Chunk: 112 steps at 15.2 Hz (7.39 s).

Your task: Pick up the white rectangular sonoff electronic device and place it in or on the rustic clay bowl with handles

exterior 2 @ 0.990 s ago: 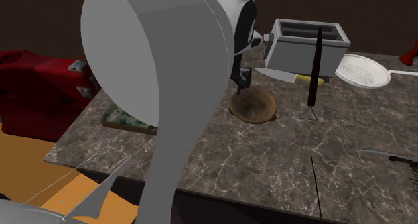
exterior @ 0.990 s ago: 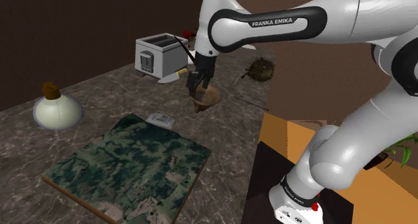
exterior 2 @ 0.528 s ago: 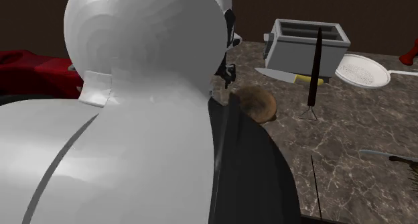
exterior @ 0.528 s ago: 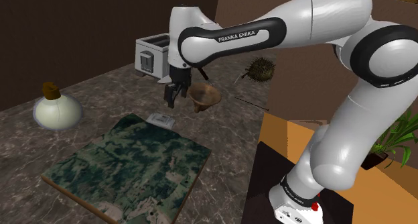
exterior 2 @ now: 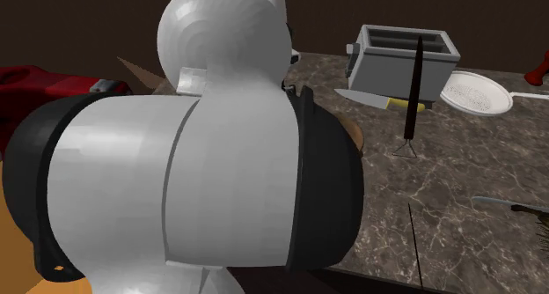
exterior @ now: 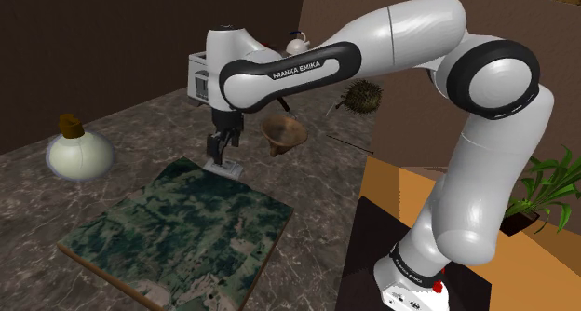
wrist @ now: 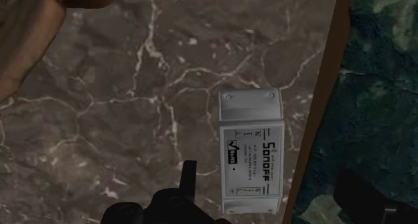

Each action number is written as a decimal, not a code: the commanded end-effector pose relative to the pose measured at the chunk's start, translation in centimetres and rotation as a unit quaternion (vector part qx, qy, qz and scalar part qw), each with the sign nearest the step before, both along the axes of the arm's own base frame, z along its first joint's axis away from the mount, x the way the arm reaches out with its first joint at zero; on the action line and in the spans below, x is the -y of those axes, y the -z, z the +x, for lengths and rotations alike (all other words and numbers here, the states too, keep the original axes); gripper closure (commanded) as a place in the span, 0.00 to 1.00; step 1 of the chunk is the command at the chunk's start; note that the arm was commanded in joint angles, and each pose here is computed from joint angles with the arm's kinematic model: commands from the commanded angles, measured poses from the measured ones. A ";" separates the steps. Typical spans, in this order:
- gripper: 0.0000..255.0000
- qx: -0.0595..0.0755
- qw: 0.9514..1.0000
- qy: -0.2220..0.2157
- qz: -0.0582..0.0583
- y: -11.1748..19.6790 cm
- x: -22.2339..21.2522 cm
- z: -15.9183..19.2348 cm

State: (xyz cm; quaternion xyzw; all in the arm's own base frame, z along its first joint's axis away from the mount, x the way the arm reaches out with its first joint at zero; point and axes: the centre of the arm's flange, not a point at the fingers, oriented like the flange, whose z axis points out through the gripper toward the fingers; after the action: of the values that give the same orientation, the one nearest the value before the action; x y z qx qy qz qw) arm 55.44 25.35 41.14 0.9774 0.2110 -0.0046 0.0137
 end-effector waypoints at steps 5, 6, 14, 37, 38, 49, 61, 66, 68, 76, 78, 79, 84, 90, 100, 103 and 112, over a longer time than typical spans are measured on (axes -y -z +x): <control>0.00 0.000 1.000 -0.001 0.000 3.0 0.0 0.2; 0.00 0.000 1.000 -0.001 0.000 3.0 0.0 0.2; 1.00 0.000 1.000 -0.001 0.000 3.0 -0.1 0.2; 0.00 0.009 0.999 0.023 0.021 5.3 1.9 -1.4; 0.00 0.009 0.999 0.023 0.021 5.3 1.9 -1.4; 1.00 0.009 0.999 0.023 0.021 5.3 2.0 -1.2; 1.00 0.009 0.999 0.023 0.021 0.0 1.9 -1.4; 1.00 0.009 0.999 0.023 0.021 -2.6 1.9 -1.4; 1.00 0.009 0.999 0.023 0.021 -3.6 1.9 -1.4; 1.00 0.009 0.999 0.023 0.021 -7.9 1.9 -1.4; 1.00 0.009 0.999 0.023 0.021 -8.9 1.9 -1.4; 1.00 0.009 0.999 0.023 0.021 -9.5 1.9 -1.4; 1.00 0.009 0.999 0.023 0.021 -12.1 1.9 -1.4; 1.00 0.009 0.999 0.023 0.021 -13.9 4.5 -1.7; 1.00 0.009 0.999 0.023 0.021 -14.5 17.6 -3.7; 1.00 0.009 0.999 0.023 0.021 -14.7 21.5 -4.3; 1.00 0.009 0.999 0.023 0.021 -10.6 23.6 -4.6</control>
State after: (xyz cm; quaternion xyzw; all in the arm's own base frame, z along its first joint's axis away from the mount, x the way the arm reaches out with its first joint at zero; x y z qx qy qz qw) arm 50.84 1.74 52.31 0.9820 0.1886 0.0079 -0.0050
